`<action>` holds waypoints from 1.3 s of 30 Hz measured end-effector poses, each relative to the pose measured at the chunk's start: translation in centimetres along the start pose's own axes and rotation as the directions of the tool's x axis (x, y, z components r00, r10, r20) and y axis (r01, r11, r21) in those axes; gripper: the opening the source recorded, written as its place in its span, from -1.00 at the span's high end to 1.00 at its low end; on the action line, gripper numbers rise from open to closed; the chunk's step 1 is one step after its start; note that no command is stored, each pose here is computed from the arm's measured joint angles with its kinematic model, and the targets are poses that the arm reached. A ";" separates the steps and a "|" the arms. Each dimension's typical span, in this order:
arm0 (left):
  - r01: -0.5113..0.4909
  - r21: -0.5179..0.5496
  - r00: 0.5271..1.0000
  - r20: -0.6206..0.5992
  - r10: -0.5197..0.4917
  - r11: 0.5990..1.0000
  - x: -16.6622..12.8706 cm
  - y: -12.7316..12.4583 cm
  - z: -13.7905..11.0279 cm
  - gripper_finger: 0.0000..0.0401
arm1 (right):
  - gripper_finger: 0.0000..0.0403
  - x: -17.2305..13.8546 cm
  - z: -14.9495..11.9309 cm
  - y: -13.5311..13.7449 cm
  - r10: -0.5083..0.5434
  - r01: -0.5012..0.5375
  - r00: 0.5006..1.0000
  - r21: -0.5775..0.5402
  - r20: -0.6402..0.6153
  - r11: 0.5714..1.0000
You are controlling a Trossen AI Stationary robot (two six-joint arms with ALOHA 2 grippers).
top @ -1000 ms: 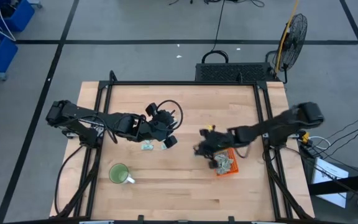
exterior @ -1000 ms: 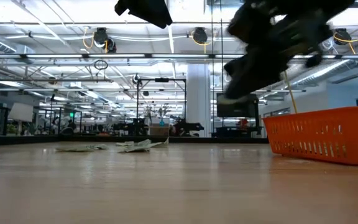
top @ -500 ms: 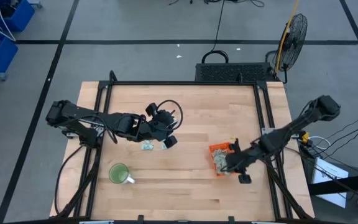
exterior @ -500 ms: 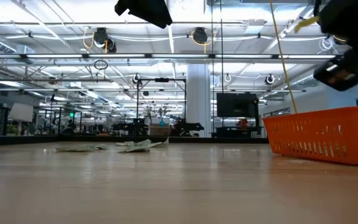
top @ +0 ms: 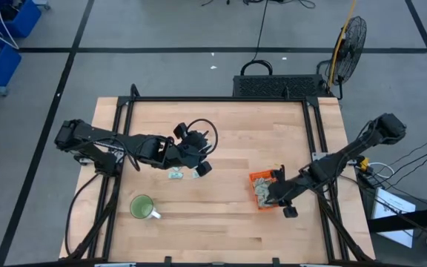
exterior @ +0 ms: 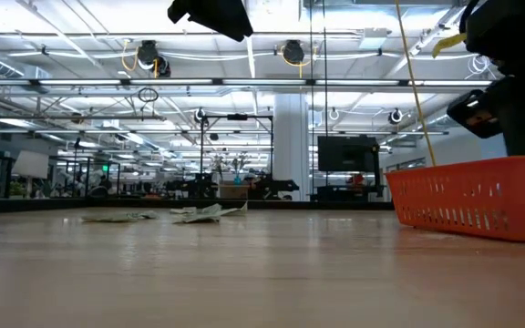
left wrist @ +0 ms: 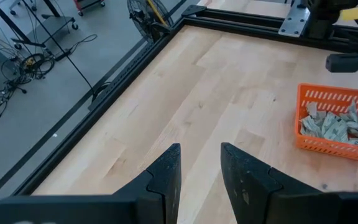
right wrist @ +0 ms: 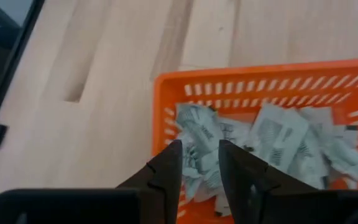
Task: Pick and place Stevia / Truvia into bins
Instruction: Put the stevia packet into the orange basket
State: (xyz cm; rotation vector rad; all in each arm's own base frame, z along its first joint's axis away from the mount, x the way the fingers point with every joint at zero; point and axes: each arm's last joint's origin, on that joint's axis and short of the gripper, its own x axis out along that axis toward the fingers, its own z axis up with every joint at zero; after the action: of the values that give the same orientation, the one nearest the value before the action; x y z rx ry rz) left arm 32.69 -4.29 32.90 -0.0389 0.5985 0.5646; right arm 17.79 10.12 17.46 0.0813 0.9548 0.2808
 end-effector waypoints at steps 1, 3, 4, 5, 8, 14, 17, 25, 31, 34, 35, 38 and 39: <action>0.000 0.000 1.000 0.000 0.000 1.000 0.0 0.0 0.0 0.40 | 0.49 0.0 0.1 -0.1 -0.005 0.005 1.000 -0.006 0.004 1.000; 0.000 0.000 1.000 0.000 0.000 1.000 0.0 0.0 0.0 0.40 | 0.48 -0.2 0.2 -0.3 -0.022 0.022 1.000 -0.006 0.017 1.000; 0.000 0.001 1.000 0.000 0.000 1.000 0.0 0.0 0.0 0.40 | 0.47 -0.3 0.2 -0.4 -0.025 0.025 0.999 -0.009 0.024 1.000; 0.000 0.003 1.000 0.000 0.000 1.000 0.0 0.0 0.0 0.40 | 0.47 -0.4 0.3 -0.5 -0.027 0.027 0.999 -0.018 0.033 0.999; -0.001 0.004 1.000 0.000 0.001 1.000 0.0 0.0 0.0 0.40 | 0.47 -0.9 0.7 -0.9 -0.041 0.045 0.996 -0.056 0.079 0.997; 0.048 -0.011 0.999 -0.023 -0.048 0.999 0.0 -0.1 -0.1 0.40 | 0.45 -1.5 2.0 -2.0 -0.181 0.211 0.957 -0.115 0.226 0.971; 0.118 -0.058 0.989 -0.081 -0.122 0.991 -0.2 -0.5 -0.6 0.40 | 0.42 -1.7 2.7 -2.3 -0.227 0.286 0.928 -0.175 0.295 0.942; 0.083 -0.143 0.971 -0.213 -0.113 0.986 1.7 -2.0 -6.8 0.40 | 0.43 -2.3 4.0 -2.7 -0.338 0.454 0.836 -0.197 0.432 0.869; -0.060 -0.321 0.965 -0.260 -0.028 0.945 4.1 -1.0 -12.4 0.40 | 0.42 -2.4 4.3 -2.6 -0.334 0.475 0.825 -0.237 0.456 0.847; -0.065 -0.362 0.970 -0.243 -0.027 0.930 5.7 -0.4 -15.2 0.40 | 0.42 -2.4 4.3 -2.6 -0.334 0.476 0.824 -0.238 0.458 0.847; -0.059 -0.384 0.974 -0.223 -0.031 0.921 6.2 -0.1 -15.8 0.40 | 0.42 -2.4 4.3 -2.6 -0.334 0.477 0.823 -0.241 0.459 0.845; -0.040 -0.431 0.984 -0.176 -0.041 0.901 7.6 0.5 -17.3 0.40 | 0.42 -2.4 4.3 -2.6 -0.332 0.486 0.821 -0.264 0.464 0.833; -0.046 -0.412 0.982 -0.185 -0.034 0.910 8.0 0.8 -17.9 0.40 | 0.42 -2.4 4.4 -2.5 -0.331 0.491 0.818 -0.271 0.470 0.828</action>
State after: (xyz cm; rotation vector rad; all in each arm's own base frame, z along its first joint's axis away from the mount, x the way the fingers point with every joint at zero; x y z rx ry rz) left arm 28.38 -3.19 13.77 -0.4995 0.6530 0.6927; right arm 20.57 7.26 21.45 -0.4201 0.4654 0.0269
